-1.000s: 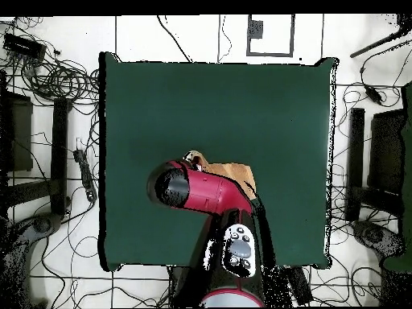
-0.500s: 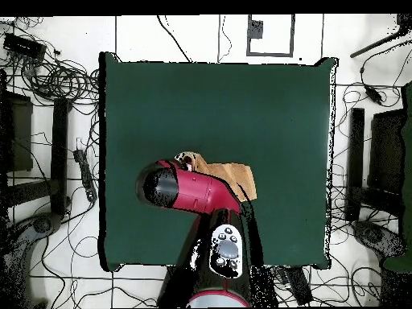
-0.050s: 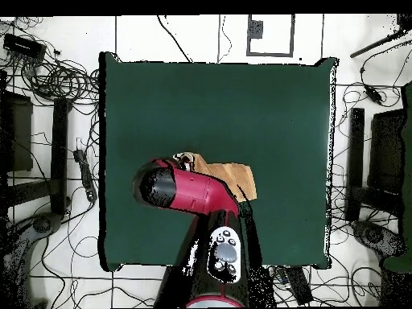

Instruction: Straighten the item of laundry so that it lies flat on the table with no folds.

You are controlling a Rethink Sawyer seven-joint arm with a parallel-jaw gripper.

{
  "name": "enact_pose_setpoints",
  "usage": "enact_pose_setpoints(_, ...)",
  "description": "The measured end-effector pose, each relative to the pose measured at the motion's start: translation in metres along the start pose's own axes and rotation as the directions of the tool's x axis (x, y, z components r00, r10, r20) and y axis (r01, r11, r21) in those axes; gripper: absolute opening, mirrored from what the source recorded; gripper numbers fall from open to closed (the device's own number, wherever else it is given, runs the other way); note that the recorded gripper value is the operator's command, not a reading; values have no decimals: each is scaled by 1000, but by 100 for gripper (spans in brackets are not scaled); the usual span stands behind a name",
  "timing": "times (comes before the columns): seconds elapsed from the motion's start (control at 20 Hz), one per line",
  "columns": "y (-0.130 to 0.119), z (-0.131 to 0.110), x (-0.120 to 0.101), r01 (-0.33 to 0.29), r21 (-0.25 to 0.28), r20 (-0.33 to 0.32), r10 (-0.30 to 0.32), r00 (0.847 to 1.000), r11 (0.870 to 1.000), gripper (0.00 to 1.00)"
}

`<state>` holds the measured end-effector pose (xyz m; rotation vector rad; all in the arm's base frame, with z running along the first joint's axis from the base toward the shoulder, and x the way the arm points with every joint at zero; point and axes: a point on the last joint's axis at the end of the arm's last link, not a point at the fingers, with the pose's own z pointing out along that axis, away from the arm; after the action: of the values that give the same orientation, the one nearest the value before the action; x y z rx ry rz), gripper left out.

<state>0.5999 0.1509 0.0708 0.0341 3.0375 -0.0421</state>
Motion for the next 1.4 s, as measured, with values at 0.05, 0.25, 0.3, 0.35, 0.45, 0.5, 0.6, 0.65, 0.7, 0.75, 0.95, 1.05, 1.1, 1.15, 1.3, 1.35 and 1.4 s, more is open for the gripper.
enact_pose_setpoints(0.05,0,0,0,-3,-1,-1,3,1000,1000,0)
enact_pose_setpoints(0.25,0,-1,7,-16,-5,-14,16,1000,1000,0)
enact_pose_setpoints(0.3,0,-1,10,-20,-5,-20,20,1000,1000,0)
enact_pose_setpoints(0.35,-1,-1,12,-22,-6,-23,22,1000,1000,0)
enact_pose_setpoints(0.45,-1,-3,17,-27,-7,-30,27,999,1000,0)
enact_pose_setpoints(0.5,-1,-4,18,-30,-8,-32,30,999,1000,0)
enact_pose_setpoints(0.6,-3,-5,22,-37,-9,-37,36,999,999,0)
enact_pose_setpoints(0.65,-4,-5,23,-41,-9,-40,41,998,999,0)
enact_pose_setpoints(0.7,-6,-5,25,-47,-10,-41,47,998,999,0)
enact_pose_setpoints(0.75,-8,-5,27,-52,-10,-42,51,998,999,0)
enact_pose_setpoints(0.95,-21,-3,34,-80,-9,-39,80,996,997,0)
enact_pose_setpoints(1.05,-30,0,37,-98,-9,-38,98,994,995,0)
enact_pose_setpoints(1.1,-37,3,38,-113,-7,-35,113,993,994,0)
enact_pose_setpoints(1.15,-41,4,39,-119,-6,-32,119,992,993,0)
enact_pose_setpoints(1.3,-50,6,41,-136,-1,-26,136,990,991,0)
enact_pose_setpoints(1.35,-59,8,43,-152,3,-22,152,988,988,0)
enact_pose_setpoints(1.4,-64,10,43,-162,4,-20,162,987,987,0)
